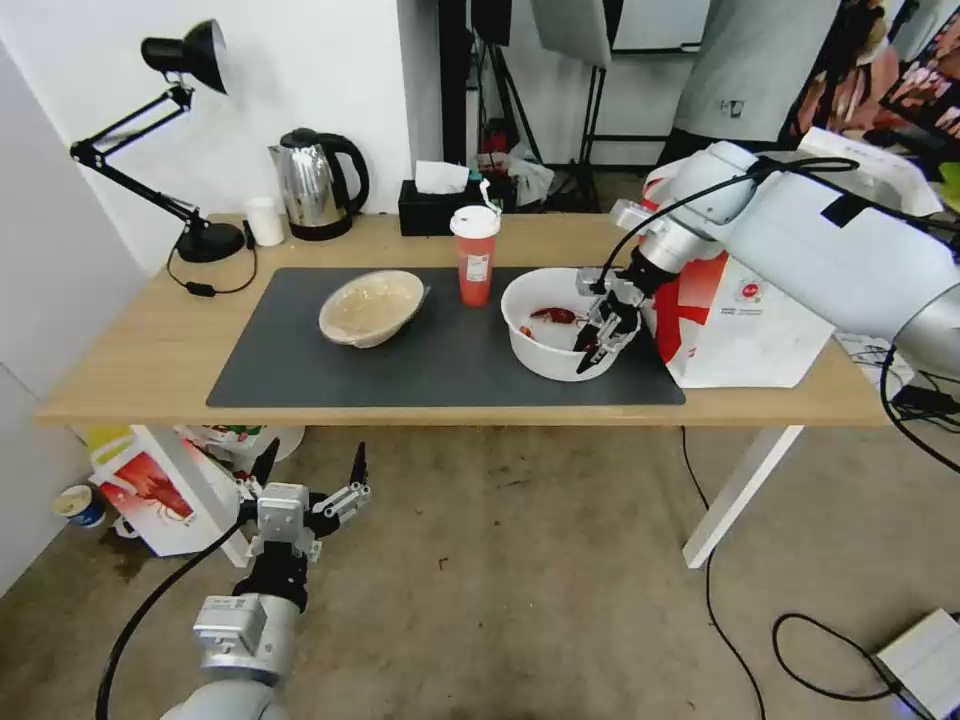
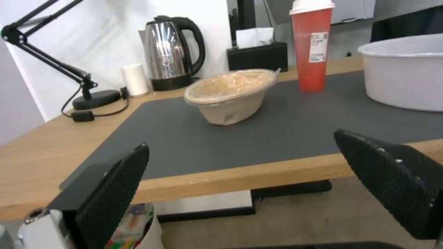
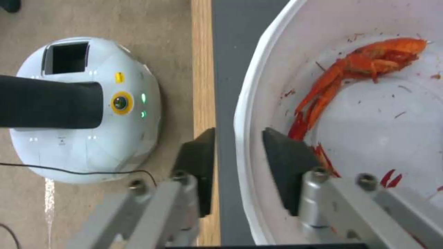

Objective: Pick up the trash from the table and place it into the takeout bag.

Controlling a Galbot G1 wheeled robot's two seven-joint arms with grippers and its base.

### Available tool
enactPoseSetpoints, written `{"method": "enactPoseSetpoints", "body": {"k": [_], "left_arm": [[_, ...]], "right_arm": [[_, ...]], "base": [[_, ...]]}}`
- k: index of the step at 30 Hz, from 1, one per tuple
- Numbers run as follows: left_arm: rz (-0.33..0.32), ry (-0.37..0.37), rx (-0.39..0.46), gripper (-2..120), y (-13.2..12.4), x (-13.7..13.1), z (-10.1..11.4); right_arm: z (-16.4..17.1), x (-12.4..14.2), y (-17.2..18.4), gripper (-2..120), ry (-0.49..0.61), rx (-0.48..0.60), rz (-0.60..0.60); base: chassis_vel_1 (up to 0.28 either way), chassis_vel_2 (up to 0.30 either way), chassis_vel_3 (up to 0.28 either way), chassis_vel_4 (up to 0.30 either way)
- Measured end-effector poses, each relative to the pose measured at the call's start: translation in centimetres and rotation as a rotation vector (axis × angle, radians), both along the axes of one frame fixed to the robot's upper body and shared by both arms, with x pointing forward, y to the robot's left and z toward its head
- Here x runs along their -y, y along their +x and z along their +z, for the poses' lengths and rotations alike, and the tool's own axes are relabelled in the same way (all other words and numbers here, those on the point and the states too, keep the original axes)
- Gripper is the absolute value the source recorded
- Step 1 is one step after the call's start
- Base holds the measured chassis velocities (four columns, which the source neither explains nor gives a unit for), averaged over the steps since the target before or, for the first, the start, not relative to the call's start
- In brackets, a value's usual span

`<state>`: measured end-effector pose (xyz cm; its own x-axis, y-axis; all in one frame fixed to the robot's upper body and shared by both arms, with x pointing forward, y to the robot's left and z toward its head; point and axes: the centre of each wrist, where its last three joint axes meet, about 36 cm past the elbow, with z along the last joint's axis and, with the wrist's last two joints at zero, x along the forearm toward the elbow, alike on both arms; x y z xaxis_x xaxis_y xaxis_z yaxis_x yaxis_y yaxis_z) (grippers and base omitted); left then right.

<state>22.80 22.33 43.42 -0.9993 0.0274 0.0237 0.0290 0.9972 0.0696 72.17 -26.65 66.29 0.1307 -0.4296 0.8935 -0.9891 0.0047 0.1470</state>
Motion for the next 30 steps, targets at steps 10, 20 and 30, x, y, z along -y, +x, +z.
{"method": "enactPoseSetpoints", "body": {"k": [10,20,30], "left_arm": [[0.000,0.000,0.000,100,0.0,0.0,0.0],[0.000,0.000,0.000,100,0.0,0.0,0.0],[0.000,0.000,0.000,100,0.0,0.0,0.0]], "right_arm": [[0.2,0.3,0.0,0,0.009,0.004,-0.006],[0.5,0.7,-0.2,0,0.013,0.005,-0.013],[1.1,1.2,-0.2,0,0.023,0.016,-0.024]], "base": [[0.000,0.000,0.000,0.000],[0.000,0.000,0.000,0.000],[0.000,0.000,0.000,0.000]]}}
